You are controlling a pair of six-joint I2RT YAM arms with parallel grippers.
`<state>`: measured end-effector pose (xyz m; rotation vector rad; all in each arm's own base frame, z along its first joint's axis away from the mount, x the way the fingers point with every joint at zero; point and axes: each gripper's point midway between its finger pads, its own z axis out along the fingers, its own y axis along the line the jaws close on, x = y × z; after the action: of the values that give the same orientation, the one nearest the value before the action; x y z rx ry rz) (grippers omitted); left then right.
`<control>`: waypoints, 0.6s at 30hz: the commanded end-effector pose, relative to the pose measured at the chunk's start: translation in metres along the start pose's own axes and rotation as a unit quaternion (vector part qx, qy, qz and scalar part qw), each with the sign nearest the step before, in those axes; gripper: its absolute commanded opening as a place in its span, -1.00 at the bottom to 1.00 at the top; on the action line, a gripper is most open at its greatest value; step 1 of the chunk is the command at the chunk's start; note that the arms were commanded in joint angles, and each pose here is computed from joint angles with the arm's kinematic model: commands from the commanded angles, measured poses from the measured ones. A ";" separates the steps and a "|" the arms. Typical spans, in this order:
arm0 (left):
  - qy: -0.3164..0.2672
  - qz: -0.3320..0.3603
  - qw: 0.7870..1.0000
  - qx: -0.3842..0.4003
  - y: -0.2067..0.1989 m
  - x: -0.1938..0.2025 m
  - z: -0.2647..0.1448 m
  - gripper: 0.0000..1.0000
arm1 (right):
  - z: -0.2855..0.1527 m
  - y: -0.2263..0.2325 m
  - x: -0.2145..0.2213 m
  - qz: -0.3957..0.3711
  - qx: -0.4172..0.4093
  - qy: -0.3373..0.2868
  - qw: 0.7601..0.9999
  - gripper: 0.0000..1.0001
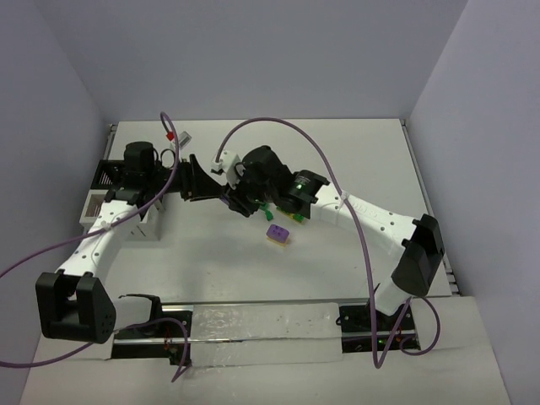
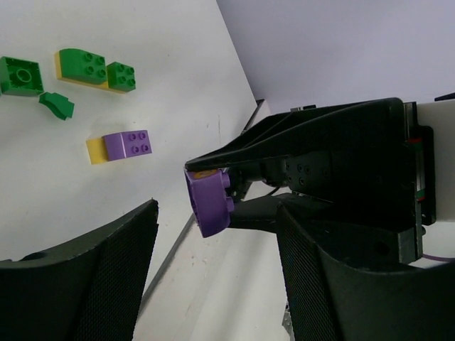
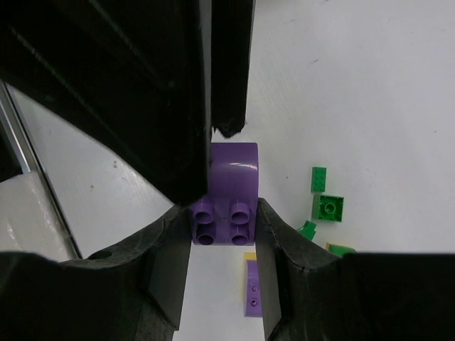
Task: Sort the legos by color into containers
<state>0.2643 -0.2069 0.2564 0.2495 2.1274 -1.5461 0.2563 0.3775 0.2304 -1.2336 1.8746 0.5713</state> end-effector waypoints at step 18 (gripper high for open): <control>0.036 0.005 0.999 0.022 -0.001 0.026 0.008 -0.56 | -0.006 0.013 -0.061 -0.042 0.006 -0.065 0.997 -1.00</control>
<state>0.2500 -0.2172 0.2460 0.2931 2.1567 -1.5888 0.2518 0.3932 0.2395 -1.2779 1.8279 0.5359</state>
